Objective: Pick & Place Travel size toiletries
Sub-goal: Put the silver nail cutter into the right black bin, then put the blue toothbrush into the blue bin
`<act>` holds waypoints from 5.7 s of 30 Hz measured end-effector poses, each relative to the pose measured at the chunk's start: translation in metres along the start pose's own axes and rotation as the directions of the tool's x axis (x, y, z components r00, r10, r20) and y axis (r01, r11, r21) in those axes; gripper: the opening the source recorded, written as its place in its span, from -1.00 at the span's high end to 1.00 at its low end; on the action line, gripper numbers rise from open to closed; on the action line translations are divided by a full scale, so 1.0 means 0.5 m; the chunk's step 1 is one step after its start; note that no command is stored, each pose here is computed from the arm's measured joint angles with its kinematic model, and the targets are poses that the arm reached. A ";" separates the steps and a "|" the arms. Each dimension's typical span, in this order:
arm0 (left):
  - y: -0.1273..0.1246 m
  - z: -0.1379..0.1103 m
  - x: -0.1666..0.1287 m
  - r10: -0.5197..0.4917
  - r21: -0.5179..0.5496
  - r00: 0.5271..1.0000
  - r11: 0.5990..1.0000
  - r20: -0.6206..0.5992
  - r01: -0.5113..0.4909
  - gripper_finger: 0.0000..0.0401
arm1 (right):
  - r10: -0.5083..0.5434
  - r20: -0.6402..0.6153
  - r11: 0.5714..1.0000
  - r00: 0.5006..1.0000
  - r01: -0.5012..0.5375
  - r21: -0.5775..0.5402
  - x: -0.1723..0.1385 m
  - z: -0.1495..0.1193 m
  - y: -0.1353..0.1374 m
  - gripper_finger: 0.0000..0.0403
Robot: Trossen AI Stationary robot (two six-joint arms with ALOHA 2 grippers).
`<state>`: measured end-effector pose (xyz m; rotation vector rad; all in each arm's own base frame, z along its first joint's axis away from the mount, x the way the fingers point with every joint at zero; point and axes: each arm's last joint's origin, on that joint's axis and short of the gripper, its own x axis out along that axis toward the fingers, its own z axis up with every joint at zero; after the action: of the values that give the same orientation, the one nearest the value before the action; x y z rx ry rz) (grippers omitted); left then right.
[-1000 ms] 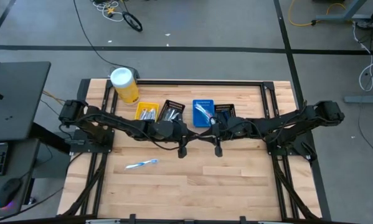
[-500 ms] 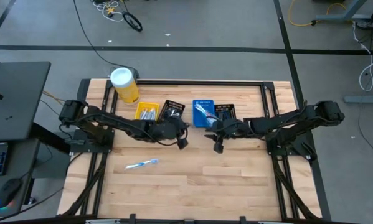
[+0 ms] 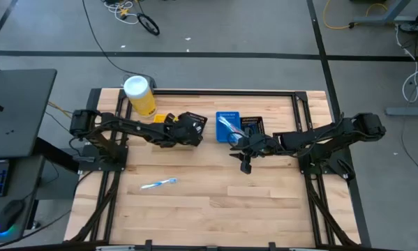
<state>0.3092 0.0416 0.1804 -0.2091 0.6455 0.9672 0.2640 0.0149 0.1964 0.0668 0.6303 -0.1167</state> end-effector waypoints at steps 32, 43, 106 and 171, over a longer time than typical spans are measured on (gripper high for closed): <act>0.005 0.009 -0.023 -0.248 0.090 0.967 0.963 -0.052 0.252 -0.05 | 0.005 0.032 1.000 0.999 -0.004 -0.021 0.000 0.006 0.001 0.42; -0.064 -0.042 -0.144 -0.597 0.097 0.738 0.753 -0.316 0.651 0.02 | 0.005 0.034 1.000 0.999 -0.004 -0.021 0.000 0.007 0.001 0.42; -0.117 0.013 -0.200 -0.683 0.462 0.688 0.706 0.244 0.537 0.85 | 0.157 0.207 0.981 0.966 -0.127 -0.149 -0.005 0.043 0.013 0.18; -0.092 0.066 -0.163 -0.685 0.422 0.648 0.723 0.335 0.547 0.80 | 0.018 0.350 0.999 0.936 0.001 -0.054 0.026 0.065 -0.030 0.78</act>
<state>0.3278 -0.0265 0.2496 0.0717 0.2079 0.2086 0.2914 -0.0045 0.2143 -0.0038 0.2748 -0.1001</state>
